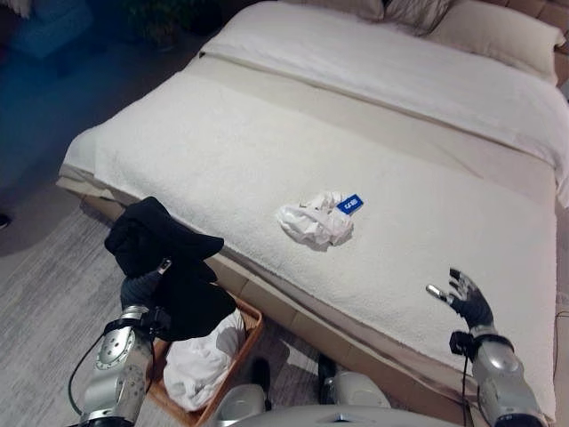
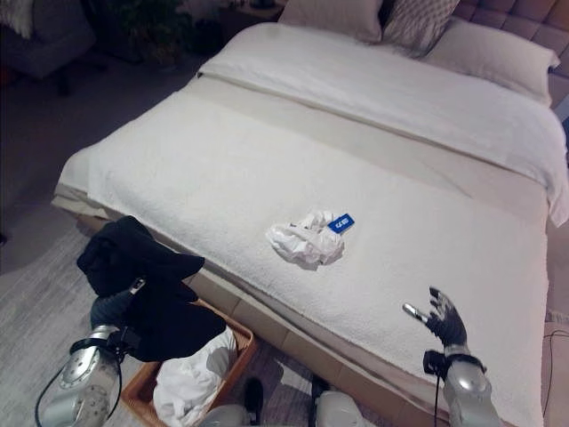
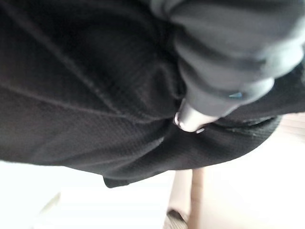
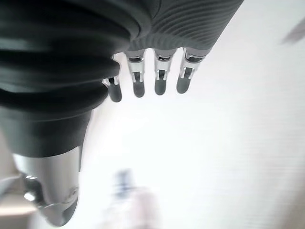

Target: Pick up clothes into the bucket

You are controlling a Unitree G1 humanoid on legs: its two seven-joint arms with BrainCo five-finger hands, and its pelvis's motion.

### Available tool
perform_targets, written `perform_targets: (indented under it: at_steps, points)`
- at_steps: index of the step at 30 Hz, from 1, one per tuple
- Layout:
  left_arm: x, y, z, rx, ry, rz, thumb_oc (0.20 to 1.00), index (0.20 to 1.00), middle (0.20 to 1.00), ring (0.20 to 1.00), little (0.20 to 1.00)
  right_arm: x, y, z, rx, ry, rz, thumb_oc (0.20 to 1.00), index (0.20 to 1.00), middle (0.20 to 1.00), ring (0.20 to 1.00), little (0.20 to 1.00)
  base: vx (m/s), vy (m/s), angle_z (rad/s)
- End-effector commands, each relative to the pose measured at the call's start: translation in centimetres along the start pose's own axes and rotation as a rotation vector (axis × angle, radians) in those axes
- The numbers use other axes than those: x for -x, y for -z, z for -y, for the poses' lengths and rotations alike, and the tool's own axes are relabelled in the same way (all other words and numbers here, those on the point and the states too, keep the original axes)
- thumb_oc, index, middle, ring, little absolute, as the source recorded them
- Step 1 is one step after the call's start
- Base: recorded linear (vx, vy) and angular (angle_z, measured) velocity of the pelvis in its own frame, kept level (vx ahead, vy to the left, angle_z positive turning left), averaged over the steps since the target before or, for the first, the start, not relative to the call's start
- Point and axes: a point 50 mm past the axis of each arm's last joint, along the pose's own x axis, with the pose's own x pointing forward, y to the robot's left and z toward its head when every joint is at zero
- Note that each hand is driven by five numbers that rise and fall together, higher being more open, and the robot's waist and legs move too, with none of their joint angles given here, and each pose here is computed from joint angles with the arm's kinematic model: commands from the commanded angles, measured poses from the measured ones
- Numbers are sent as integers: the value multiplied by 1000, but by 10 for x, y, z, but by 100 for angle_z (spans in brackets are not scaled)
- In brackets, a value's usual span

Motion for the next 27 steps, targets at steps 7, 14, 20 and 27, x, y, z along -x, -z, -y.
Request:
perform_targets:
  at_steps: [7, 14, 20, 27]
  points:
    - [-4, -31, -34, -298, -226, 198, 200, 200, 200, 200, 200, 5, 33, 2, 157, 42, -115, 1000, 1000, 1000, 1000, 1000, -78, 26, 5]
    - [-31, -24, -46, -499, -397, 160, 200, 200, 200, 200, 200, -4, 19, -12, 133, 66, -38, 1000, 1000, 1000, 1000, 1000, -97, 9, 4]
    - [-48, -39, -52, -752, -451, 184, 200, 200, 200, 200, 200, -12, -13, -16, 78, 85, 109, 1000, 1000, 1000, 1000, 1000, -109, 30, 3]
    - [-64, -50, -64, -1008, -482, 159, 200, 200, 200, 200, 200, -11, -45, -23, 34, 54, 268, 1000, 1000, 1000, 1000, 1000, -19, 42, -2]
